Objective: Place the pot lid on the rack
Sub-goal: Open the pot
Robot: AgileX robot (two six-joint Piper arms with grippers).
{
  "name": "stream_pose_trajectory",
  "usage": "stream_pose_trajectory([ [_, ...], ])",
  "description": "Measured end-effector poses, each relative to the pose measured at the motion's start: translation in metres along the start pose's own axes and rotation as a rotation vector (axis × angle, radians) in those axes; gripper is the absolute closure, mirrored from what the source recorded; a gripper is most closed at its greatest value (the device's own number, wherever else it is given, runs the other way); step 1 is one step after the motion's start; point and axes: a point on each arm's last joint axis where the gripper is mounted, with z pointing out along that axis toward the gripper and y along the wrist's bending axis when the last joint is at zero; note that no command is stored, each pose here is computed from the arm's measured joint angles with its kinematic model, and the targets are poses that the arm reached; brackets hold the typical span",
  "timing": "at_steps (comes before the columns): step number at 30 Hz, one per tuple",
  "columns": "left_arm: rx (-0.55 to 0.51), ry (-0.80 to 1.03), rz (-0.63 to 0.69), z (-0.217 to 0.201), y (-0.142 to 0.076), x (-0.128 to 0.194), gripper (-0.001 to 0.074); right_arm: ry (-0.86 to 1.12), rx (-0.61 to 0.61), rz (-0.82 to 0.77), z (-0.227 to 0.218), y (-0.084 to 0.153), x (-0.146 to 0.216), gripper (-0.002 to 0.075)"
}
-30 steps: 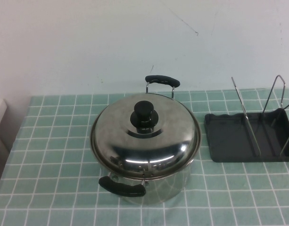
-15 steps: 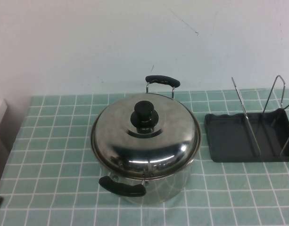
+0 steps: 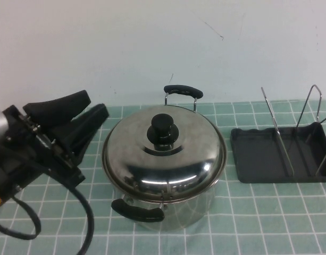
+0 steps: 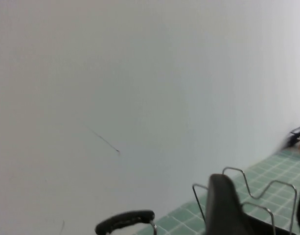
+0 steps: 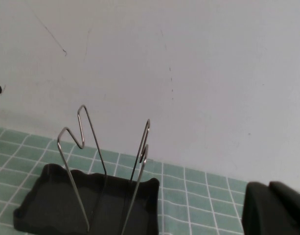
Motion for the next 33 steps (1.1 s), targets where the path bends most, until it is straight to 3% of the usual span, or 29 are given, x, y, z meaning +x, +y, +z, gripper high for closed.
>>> stream_pose_trajectory([
  [4,0.051,0.065,-0.045,0.021,0.01,0.014,0.023,0.003,-0.002,-0.011,0.0,0.0,0.0,0.0727],
  [7,0.085,0.11,-0.058,0.04,0.01,0.024,0.0169,0.004,-0.002,-0.014,0.0,0.0,0.001,0.0727],
  [11,0.063,0.171,-0.042,0.067,0.011,0.038,0.015,0.008,-0.003,-0.024,0.0,0.0,0.002,0.0727],
  [18,0.04,0.243,-0.05,0.1,0.013,0.069,0.0145,0.008,-0.003,-0.025,0.0,0.0,0.002,0.0727],
  [26,0.012,0.297,-0.007,0.109,0.013,0.095,0.0157,0.008,-0.003,-0.028,0.0,0.0,0.002,0.0727],
  [29,0.009,0.311,0.008,0.109,0.015,0.101,0.0225,0.008,-0.003,-0.028,0.0,0.0,0.002,0.0727],
  [33,-0.019,0.282,0.001,0.11,0.017,0.1,0.0411,0.008,-0.003,-0.028,0.0,0.0,0.002,0.0727],
])
